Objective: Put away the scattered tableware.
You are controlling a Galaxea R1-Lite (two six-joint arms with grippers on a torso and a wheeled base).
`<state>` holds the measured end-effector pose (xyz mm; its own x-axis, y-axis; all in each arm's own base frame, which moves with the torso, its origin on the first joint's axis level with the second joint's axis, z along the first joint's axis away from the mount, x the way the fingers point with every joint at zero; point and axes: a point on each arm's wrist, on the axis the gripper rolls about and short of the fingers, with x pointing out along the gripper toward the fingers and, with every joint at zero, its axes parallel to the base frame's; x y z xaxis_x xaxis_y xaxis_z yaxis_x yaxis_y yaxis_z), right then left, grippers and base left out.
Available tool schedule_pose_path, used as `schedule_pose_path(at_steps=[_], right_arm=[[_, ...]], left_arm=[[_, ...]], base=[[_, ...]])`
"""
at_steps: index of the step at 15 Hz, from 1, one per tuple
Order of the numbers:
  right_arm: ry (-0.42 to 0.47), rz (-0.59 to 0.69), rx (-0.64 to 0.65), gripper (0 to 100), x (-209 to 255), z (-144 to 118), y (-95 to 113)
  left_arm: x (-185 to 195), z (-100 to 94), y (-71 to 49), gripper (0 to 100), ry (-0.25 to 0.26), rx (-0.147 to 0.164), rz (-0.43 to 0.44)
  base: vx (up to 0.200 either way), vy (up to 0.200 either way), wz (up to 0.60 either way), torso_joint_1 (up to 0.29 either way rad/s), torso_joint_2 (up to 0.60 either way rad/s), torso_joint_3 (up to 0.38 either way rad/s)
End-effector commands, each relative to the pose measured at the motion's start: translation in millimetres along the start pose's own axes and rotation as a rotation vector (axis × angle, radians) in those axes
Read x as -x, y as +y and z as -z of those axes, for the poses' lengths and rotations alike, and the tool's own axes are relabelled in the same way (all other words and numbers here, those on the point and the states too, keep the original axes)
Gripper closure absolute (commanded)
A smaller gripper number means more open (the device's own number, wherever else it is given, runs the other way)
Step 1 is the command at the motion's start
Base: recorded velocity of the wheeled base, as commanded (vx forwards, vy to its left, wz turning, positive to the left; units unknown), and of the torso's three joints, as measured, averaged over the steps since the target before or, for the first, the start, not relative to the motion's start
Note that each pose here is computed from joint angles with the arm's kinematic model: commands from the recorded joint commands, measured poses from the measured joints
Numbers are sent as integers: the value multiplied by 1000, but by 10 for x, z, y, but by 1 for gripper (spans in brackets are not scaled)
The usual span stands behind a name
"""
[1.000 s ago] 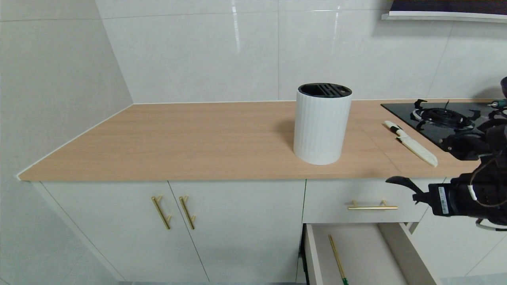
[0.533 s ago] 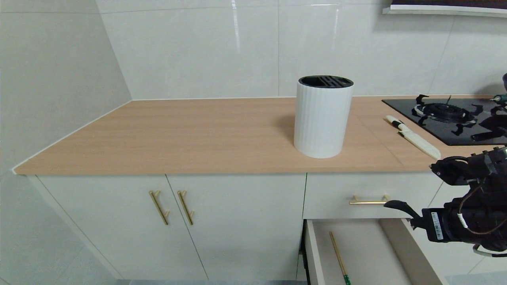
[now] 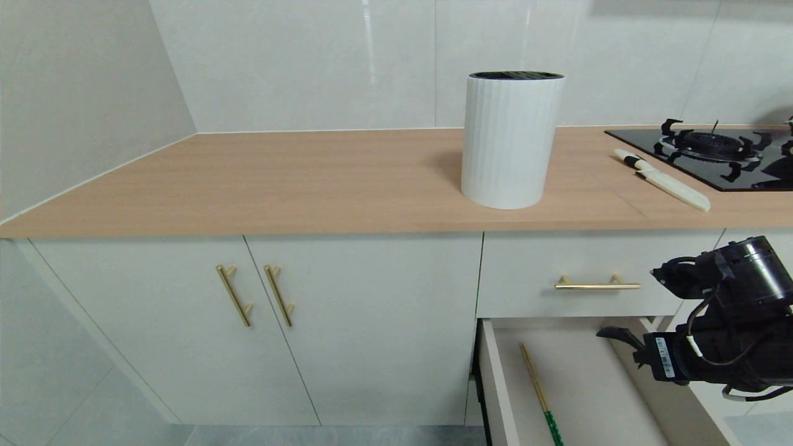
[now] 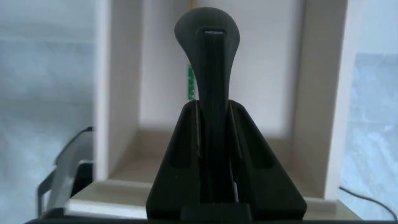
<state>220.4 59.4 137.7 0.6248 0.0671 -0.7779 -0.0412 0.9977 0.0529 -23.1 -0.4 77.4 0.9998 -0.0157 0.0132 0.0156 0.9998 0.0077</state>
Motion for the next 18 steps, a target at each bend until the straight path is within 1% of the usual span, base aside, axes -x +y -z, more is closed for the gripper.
schedule_pose_path(at_steps=[1,3,7,9,12,14,16,18], right_arm=[[37,16,-5,100,-106,10,-22],[64,24,-6,100,-179,23,-28],[76,28,-6,100,-244,24,-26],[92,33,-7,100,-335,31,-27],[106,34,-7,100,-456,40,-21],[134,43,-6,100,-694,109,-21],[131,48,-12,100,-993,195,-45],[122,49,-10,100,-1332,350,-47]], left_arm=[[0,0,0,0,-1,0,0],[0,0,0,0,-1,0,0],[0,0,0,0,-1,1,0],[0,0,0,0,-1,0,0],[0,0,0,0,-1,0,0],[0,0,0,0,-1,0,0],[0,0,0,0,-1,1,0],[0,0,0,0,-1,0,0]], base=[[0,0,0,-110,452,344],[0,0,0,-98,456,352],[0,0,0,-46,416,358],[0,0,0,-17,151,134],[0,0,0,-1,22,14],[0,0,0,0,0,0],[0,0,0,0,0,0],[0,0,0,0,0,0]])
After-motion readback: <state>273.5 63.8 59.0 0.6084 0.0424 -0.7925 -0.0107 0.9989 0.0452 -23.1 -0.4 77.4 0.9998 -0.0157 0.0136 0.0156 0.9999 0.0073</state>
